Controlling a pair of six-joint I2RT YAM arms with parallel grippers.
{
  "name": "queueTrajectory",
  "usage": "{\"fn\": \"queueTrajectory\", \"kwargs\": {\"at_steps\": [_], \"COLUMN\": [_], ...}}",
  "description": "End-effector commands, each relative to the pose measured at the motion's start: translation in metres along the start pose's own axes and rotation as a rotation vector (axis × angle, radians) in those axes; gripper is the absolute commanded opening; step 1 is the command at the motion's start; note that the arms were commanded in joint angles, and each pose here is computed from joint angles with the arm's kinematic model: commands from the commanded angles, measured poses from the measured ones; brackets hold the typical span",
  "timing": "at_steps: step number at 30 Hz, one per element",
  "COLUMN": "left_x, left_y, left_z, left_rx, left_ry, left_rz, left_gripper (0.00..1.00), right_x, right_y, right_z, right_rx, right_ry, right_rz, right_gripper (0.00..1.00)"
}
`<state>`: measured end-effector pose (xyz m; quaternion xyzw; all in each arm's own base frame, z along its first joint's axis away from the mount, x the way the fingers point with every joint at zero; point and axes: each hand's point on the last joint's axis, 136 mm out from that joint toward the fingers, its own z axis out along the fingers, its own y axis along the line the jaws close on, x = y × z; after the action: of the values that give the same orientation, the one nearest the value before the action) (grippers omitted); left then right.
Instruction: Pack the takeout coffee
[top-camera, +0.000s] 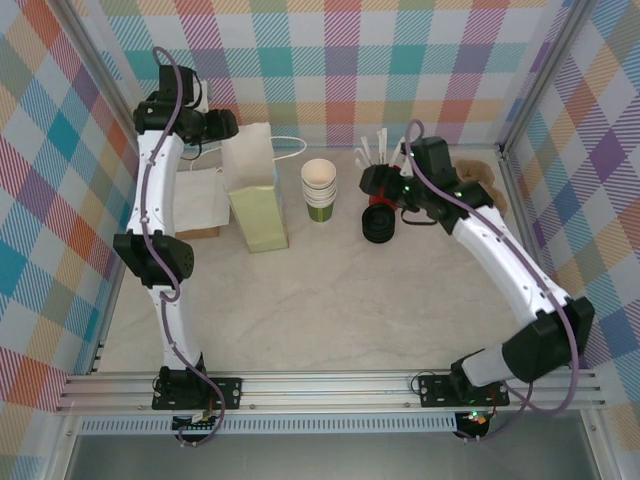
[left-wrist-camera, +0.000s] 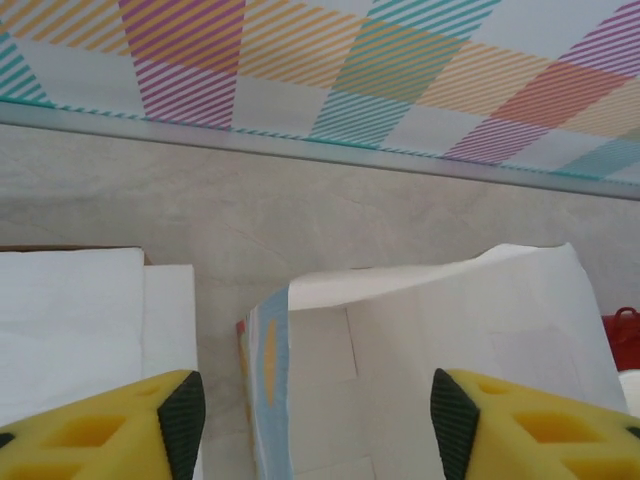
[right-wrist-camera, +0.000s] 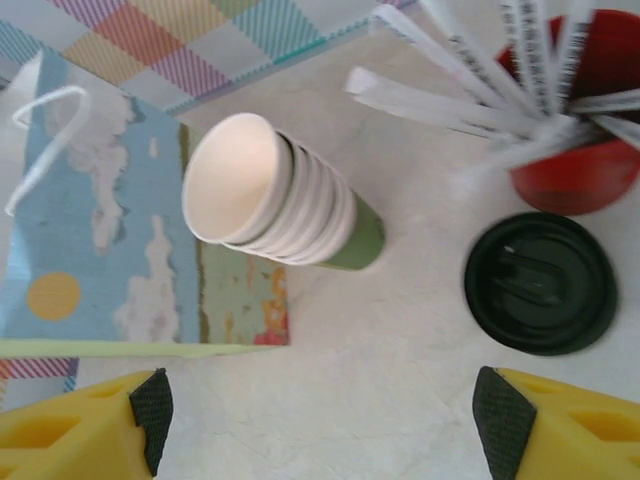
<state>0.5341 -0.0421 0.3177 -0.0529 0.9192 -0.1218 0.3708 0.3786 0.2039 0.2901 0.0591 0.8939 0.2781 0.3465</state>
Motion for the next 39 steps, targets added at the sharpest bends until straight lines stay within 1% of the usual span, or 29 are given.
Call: {"fn": "queueTrajectory", "kwargs": {"at_steps": [1, 3, 4, 7, 10, 14, 20, 23, 27, 32, 35, 39], "left_x": [-0.005, 0.006, 0.009, 0.031, 0.062, 0.109, 0.176, 0.202, 0.228, 0.245, 0.246, 0.246], "left_y": [-0.012, -0.018, -0.021, -0.026, -0.036, -0.048, -0.060, -0.064, -0.073, -0.081, -0.084, -0.086], "left_z": [-0.064, -0.083, -0.095, -0.126, -0.151, -0.166, -0.154, -0.141, -0.122, -0.105, -0.101, -0.097], "left_rx": [0.041, 0.070, 0.082, 0.116, 0.171, 0.235, 0.329, 0.353, 0.377, 0.367, 0.353, 0.346], "left_ry": [-0.062, -0.078, -0.104, -0.156, -0.177, -0.168, -0.083, -0.031, 0.039, 0.097, 0.102, 0.106], "left_rz": [0.016, 0.015, 0.013, -0.002, -0.013, -0.029, -0.096, -0.133, -0.163, -0.151, -0.135, -0.125], "left_gripper": [0.68, 0.71, 0.72, 0.76, 0.77, 0.80, 0.82, 0.82, 0.82, 0.82, 0.82, 0.83], "right_x": [-0.009, -0.013, -0.014, -0.018, -0.023, -0.024, -0.020, -0.019, -0.016, -0.013, -0.010, -0.009], "right_y": [0.021, 0.029, 0.031, 0.037, 0.037, 0.036, 0.029, 0.027, 0.027, 0.025, 0.025, 0.026], "right_z": [0.021, 0.038, 0.046, 0.069, 0.090, 0.115, 0.142, 0.151, 0.159, 0.163, 0.165, 0.165], "right_rx": [-0.022, -0.026, -0.024, -0.030, -0.002, 0.018, 0.053, 0.061, 0.060, 0.062, 0.063, 0.059], "right_ry": [0.023, 0.048, 0.061, 0.094, 0.121, 0.163, 0.209, 0.220, 0.236, 0.255, 0.261, 0.267], "right_rz": [-0.012, -0.023, -0.022, -0.024, -0.036, -0.047, -0.054, -0.057, -0.055, -0.058, -0.061, -0.063], "right_gripper": [0.75, 0.72, 0.71, 0.67, 0.63, 0.59, 0.56, 0.52, 0.45, 0.35, 0.28, 0.21]}}
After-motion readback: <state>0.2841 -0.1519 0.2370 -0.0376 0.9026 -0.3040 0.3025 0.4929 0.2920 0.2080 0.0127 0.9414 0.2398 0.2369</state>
